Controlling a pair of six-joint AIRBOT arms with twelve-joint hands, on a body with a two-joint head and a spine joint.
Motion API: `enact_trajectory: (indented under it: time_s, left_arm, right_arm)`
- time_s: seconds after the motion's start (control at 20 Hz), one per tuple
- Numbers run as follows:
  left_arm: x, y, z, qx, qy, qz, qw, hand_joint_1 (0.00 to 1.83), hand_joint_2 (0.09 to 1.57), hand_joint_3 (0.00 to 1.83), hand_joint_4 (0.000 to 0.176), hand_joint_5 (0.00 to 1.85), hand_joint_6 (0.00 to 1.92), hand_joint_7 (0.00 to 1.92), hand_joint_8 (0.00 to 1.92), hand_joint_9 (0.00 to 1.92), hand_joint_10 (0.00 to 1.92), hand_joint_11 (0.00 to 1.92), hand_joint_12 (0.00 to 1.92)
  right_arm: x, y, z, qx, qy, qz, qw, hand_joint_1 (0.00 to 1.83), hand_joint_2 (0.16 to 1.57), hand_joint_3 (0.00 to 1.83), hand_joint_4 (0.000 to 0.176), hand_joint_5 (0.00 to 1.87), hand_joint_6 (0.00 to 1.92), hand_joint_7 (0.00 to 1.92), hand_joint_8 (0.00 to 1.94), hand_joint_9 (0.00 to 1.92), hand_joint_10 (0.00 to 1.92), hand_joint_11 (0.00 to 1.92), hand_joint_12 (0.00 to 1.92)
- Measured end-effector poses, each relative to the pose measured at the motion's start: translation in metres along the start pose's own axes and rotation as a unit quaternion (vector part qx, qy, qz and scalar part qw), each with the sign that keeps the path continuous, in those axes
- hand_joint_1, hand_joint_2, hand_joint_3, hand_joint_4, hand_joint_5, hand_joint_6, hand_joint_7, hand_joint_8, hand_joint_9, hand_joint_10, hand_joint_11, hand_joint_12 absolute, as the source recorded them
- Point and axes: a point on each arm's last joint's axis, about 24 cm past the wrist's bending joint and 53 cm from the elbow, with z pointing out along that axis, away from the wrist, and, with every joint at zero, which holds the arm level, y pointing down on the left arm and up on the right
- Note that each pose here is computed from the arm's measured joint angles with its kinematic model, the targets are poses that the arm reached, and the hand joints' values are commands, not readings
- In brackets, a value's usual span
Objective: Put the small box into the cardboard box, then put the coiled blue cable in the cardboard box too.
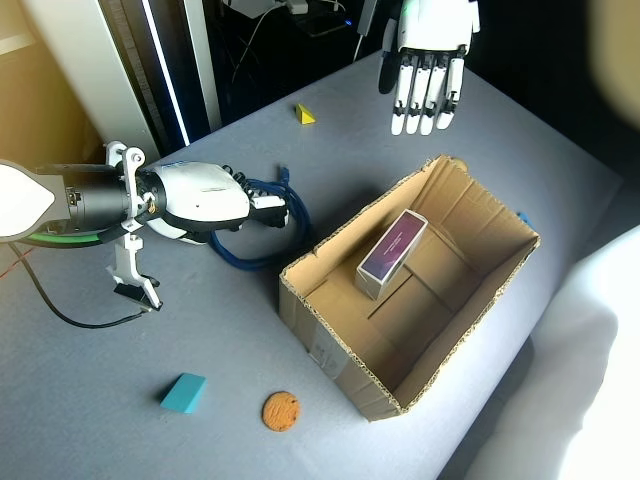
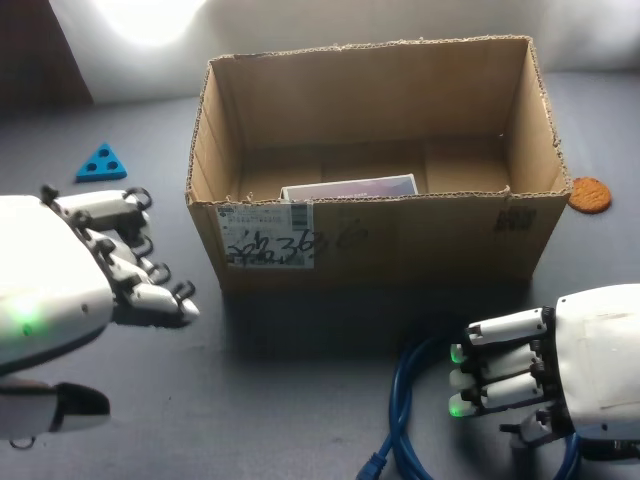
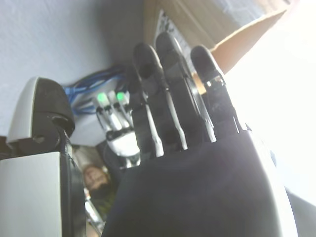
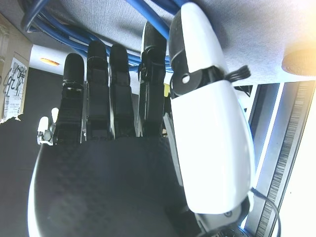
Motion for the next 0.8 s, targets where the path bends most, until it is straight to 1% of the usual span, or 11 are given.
enact_trajectory:
  time_s: [0.05,0.1,0.15,0.2,0.25,0.3,0.45,0.5,0.55,0.7,0.8]
  left_arm:
    - [0.002,-0.002,0.000,0.001,0.002,0.001,1.0000,0.84,1.13,0.00,0.000,0.59,0.01,0.73,0.01,0.63,0.02,0.00,1.09]
    - [0.004,-0.003,0.000,0.000,0.007,-0.002,1.0000,0.81,1.14,0.00,0.000,0.57,0.00,0.72,0.00,0.63,0.02,0.00,1.08]
    - [0.005,-0.002,0.000,-0.003,0.009,-0.005,0.9999,0.83,1.13,0.00,0.000,0.60,0.01,0.74,0.01,0.64,0.03,0.00,1.10]
    - [0.006,0.000,-0.001,-0.009,0.010,-0.012,0.9998,0.84,1.12,0.00,0.000,0.62,0.01,0.76,0.01,0.67,0.04,0.00,1.14]
    - [0.006,0.002,-0.001,-0.015,0.009,-0.022,0.9996,0.81,1.13,0.00,0.000,0.60,0.01,0.75,0.01,0.65,0.03,0.00,1.13]
    - [0.006,0.002,-0.001,-0.015,0.010,-0.023,0.9996,0.80,1.14,0.00,0.000,0.58,0.00,0.73,0.00,0.64,0.02,0.00,1.09]
    - [0.009,-0.009,0.000,-0.006,0.012,-0.024,0.9996,0.81,1.15,0.00,0.000,0.56,0.00,0.71,0.00,0.62,0.02,0.00,1.05]
    - [0.009,-0.009,0.000,-0.005,0.011,-0.024,0.9996,0.80,1.15,0.00,0.000,0.55,0.00,0.71,0.00,0.62,0.02,0.00,1.04]
    - [0.009,-0.009,0.000,-0.007,0.011,-0.025,0.9996,0.85,1.13,0.00,0.000,0.58,0.01,0.74,0.01,0.64,0.03,0.00,1.08]
    - [0.010,-0.006,0.000,-0.011,0.013,-0.028,0.9995,0.82,1.12,0.00,0.000,0.59,0.01,0.74,0.01,0.65,0.03,0.00,1.11]
    - [0.010,-0.005,0.000,-0.014,0.014,-0.031,0.9993,0.82,1.13,0.00,0.000,0.57,0.00,0.73,0.00,0.63,0.02,0.00,1.09]
  right_arm:
    - [0.000,0.001,0.000,-0.001,-0.001,0.001,1.0000,1.15,1.08,0.00,0.000,1.07,0.84,0.47,0.01,0.43,0.01,0.00,0.91]
    - [0.000,0.001,0.000,-0.003,0.000,-0.001,1.0000,1.15,1.07,0.00,0.000,1.07,0.83,0.48,0.00,0.44,0.01,0.00,0.93]
    - [0.001,0.002,0.000,-0.005,0.002,-0.003,1.0000,1.15,1.07,0.00,0.000,1.07,0.83,0.48,0.00,0.44,0.01,0.00,0.93]
    - [0.007,0.003,0.000,-0.007,0.011,-0.007,0.9999,1.15,1.07,0.00,0.000,1.07,0.83,0.48,0.00,0.43,0.00,0.00,0.93]
    - [0.008,0.003,-0.001,-0.006,0.012,-0.004,0.9999,1.15,1.06,0.00,0.000,1.09,0.79,0.49,0.00,0.44,0.00,0.00,0.95]
    - [0.008,0.003,-0.001,-0.006,0.013,-0.004,0.9999,1.17,1.06,0.00,0.000,1.11,0.76,0.50,0.00,0.45,0.00,0.00,0.96]
    - [0.008,0.003,-0.001,-0.006,0.012,-0.004,0.9999,1.17,1.06,0.00,0.000,1.10,0.77,0.52,0.00,0.45,0.00,0.00,1.02]
    - [0.008,0.003,-0.001,-0.006,0.012,-0.004,0.9999,1.18,1.06,0.00,0.000,1.11,0.76,0.52,0.00,0.45,0.00,0.00,1.01]
    - [0.008,0.003,-0.001,-0.006,0.012,-0.004,0.9999,1.17,1.07,0.00,0.000,1.09,0.80,0.51,0.00,0.43,0.00,0.00,0.98]
    - [0.007,0.003,-0.001,-0.006,0.011,-0.005,0.9999,1.17,1.06,0.00,0.000,1.11,0.76,0.51,0.00,0.44,0.00,0.00,0.97]
    - [-0.002,0.001,0.000,-0.003,0.001,-0.001,1.0000,1.16,1.07,0.00,0.000,1.09,0.80,0.49,0.00,0.42,0.00,0.00,0.93]
